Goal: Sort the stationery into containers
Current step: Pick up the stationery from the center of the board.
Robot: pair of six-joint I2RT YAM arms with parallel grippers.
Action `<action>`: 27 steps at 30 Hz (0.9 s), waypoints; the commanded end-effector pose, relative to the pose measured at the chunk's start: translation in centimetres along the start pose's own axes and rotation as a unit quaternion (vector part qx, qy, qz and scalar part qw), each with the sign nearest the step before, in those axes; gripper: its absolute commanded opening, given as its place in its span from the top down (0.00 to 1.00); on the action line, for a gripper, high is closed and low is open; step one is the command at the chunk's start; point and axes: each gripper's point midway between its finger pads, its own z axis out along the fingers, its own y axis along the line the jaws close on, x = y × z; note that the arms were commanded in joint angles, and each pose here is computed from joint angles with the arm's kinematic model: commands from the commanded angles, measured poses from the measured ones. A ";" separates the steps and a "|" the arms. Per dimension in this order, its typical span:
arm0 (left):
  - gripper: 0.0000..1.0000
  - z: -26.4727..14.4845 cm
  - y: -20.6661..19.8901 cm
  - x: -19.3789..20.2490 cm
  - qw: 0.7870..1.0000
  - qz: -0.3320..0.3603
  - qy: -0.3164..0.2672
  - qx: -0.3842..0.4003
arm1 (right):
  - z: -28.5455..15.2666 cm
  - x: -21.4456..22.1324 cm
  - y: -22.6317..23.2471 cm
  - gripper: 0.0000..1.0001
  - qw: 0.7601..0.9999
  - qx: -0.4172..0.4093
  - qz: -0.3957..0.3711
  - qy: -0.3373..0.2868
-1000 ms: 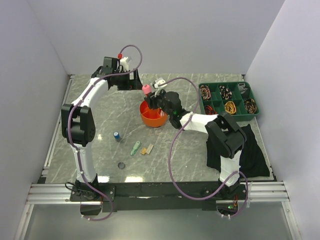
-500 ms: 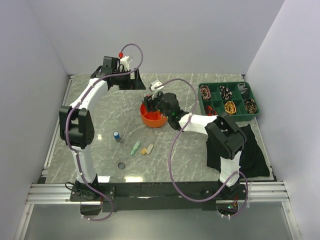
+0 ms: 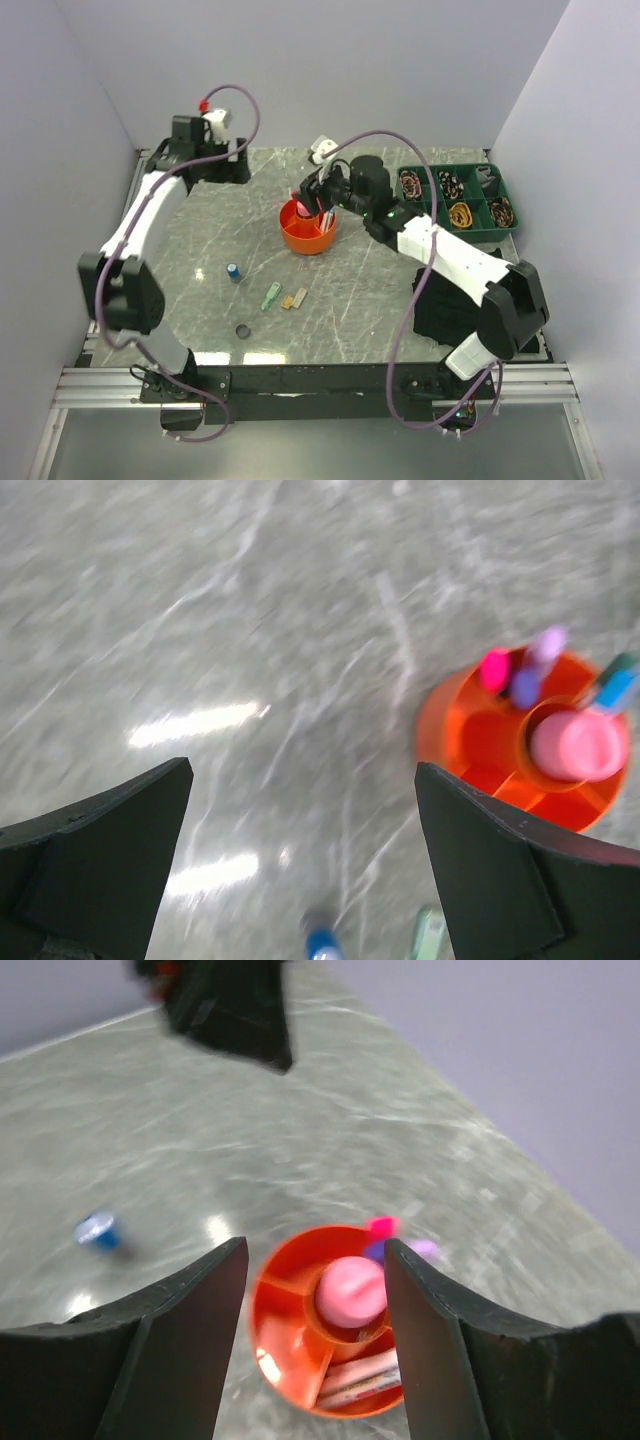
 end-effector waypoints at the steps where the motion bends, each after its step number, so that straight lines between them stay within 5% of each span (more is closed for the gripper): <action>1: 0.01 -3.5 3.5 3.5 0.995 0.007 0.026 -0.092 | -4.6 6.2 7.9 0.37 0.953 -0.258 -0.062 0.143; 6: 0.04 -6.0 3.7 10.1 0.988 0.078 0.128 -0.028 | -4.6 8.3 7.6 0.37 0.939 -0.275 -0.098 0.182; 10: 0.20 -7.6 1.9 12.2 0.986 0.092 0.140 0.023 | -4.2 8.0 7.0 0.37 0.946 -0.254 -0.098 0.178; 20: 0.21 -7.0 -0.2 18.3 0.967 0.121 0.219 0.047 | -4.1 7.2 7.6 0.37 0.948 -0.255 -0.103 0.161; 27: 0.30 -5.3 -0.1 18.9 0.965 0.108 0.234 0.044 | -5.2 7.4 9.4 0.38 0.939 -0.276 -0.139 0.149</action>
